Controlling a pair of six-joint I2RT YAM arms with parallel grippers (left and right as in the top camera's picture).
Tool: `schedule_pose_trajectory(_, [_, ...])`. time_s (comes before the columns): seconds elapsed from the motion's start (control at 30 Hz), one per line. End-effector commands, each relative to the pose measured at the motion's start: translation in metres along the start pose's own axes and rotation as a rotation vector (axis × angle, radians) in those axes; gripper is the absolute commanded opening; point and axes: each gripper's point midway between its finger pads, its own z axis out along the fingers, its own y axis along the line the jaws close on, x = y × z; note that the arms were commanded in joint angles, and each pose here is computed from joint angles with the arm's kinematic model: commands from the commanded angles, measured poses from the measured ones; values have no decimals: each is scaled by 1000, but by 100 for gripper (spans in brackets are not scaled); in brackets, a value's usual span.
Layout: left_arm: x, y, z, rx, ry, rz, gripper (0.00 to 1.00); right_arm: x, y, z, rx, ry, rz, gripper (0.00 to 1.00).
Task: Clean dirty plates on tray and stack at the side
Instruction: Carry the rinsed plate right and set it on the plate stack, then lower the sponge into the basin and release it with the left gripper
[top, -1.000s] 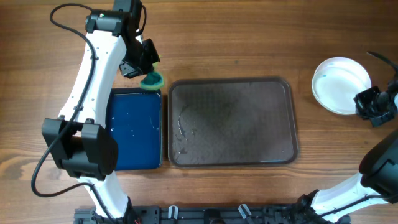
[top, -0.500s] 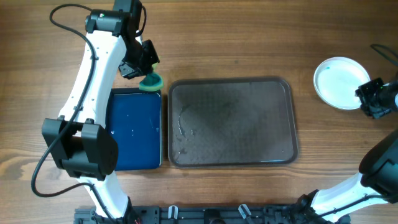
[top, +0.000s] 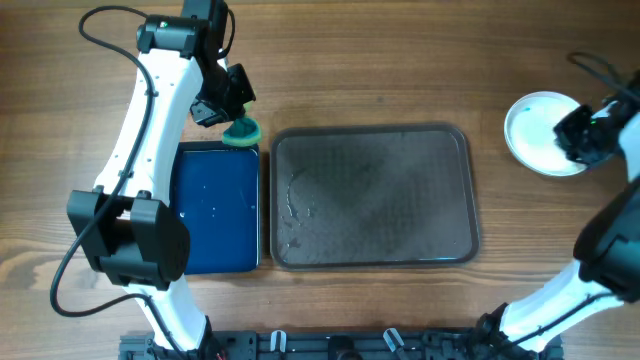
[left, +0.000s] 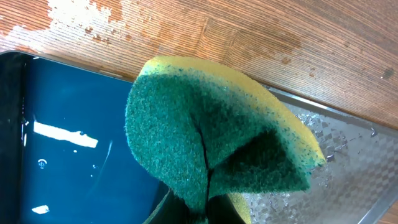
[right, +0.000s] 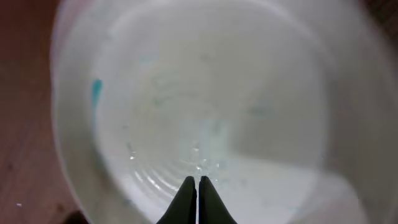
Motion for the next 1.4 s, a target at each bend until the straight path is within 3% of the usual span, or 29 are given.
schedule_pose_trajectory(0.0, [-6, 2, -3, -9, -20, -3, 4, 11, 7, 22, 3, 55, -18, 4])
schedule_pose_trajectory(0.23, [-6, 2, -3, -9, -20, -3, 4, 12, 1, 34, 69, 49, -39, 4])
schedule_pose_trajectory(0.37, [-5, 2, -3, -8, -19, -3, 4, 12, 17, 26, -6, 61, -98, 4])
schedule_pose_trajectory(0.6, [4, 20, -4, -81, 20, -22, 4, -9, 77, -95, -87, -92, -229, 5])
schedule_pose_trajectory(0.77, [31, 49, 5, -199, 129, -45, 4, 24, 128, -184, -191, -247, -374, 9])
schedule_pose_trajectory(0.97, [68, 76, 52, -283, 261, -78, 4, 84, 166, -246, -300, -321, -536, 12])
schedule_pose_trajectory(1.27, [116, 112, 124, -334, 342, -147, 4, 129, 181, -253, -311, -278, -661, 14])
schedule_pose_trajectory(1.37, [117, 115, 128, -321, 344, -161, 6, 133, 184, -252, -314, -271, -675, 24])
